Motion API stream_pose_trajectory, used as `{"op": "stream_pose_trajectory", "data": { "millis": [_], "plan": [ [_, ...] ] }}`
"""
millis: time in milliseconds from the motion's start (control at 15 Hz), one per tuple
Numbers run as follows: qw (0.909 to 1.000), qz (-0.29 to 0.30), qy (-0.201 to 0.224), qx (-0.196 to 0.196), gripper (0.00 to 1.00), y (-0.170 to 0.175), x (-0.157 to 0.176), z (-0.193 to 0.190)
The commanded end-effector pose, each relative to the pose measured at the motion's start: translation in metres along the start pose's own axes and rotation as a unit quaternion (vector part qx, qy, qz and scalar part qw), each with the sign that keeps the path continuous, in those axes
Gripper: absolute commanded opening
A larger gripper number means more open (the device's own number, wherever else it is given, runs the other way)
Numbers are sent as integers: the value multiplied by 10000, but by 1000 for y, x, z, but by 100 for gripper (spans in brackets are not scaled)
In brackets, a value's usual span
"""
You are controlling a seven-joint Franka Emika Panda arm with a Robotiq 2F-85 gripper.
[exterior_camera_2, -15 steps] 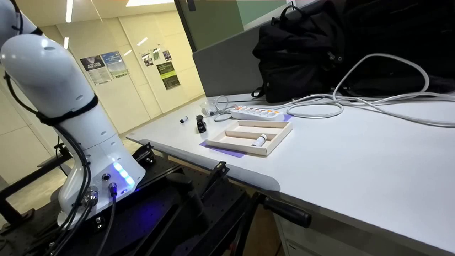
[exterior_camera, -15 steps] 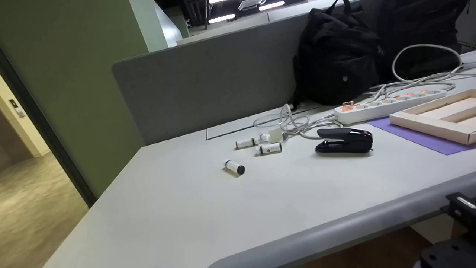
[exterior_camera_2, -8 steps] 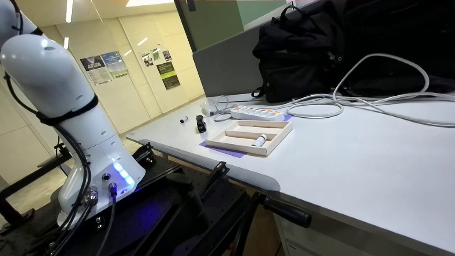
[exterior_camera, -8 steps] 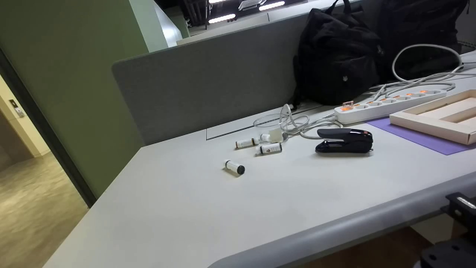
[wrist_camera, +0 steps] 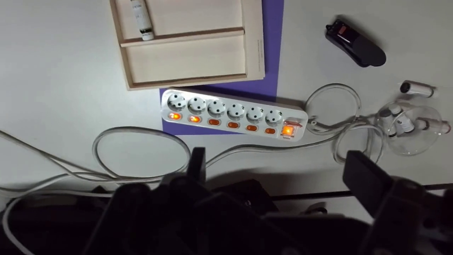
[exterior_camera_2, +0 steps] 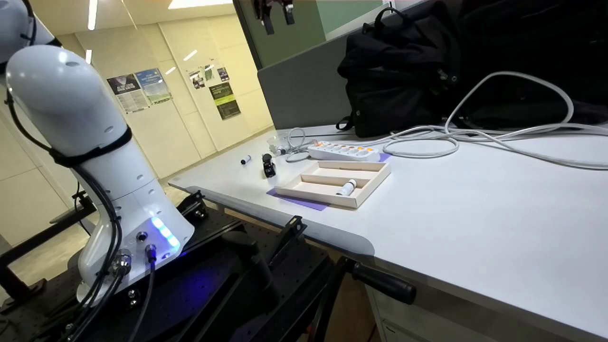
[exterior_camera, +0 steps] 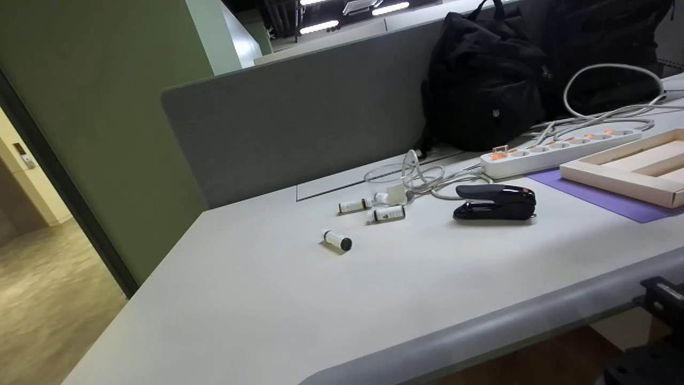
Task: Turn on the third switch from the right on the adapter
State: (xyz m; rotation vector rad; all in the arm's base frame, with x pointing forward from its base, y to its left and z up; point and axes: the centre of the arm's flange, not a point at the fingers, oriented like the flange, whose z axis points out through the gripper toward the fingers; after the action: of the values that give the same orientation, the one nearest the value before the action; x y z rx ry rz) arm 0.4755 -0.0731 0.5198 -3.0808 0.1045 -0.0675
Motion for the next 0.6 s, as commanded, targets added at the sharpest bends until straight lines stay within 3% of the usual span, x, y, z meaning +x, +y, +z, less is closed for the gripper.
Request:
{"op": "stream_pose_trajectory", "data": {
  "millis": [0, 133, 533],
  "plan": [
    [9995, -291, -87, 116, 87, -16, 25, 44],
    [9993, -377, -58, 66, 66, -24, 40, 74],
    [9998, -114, 165, -82, 25, -26, 81, 158]
  ]
}}
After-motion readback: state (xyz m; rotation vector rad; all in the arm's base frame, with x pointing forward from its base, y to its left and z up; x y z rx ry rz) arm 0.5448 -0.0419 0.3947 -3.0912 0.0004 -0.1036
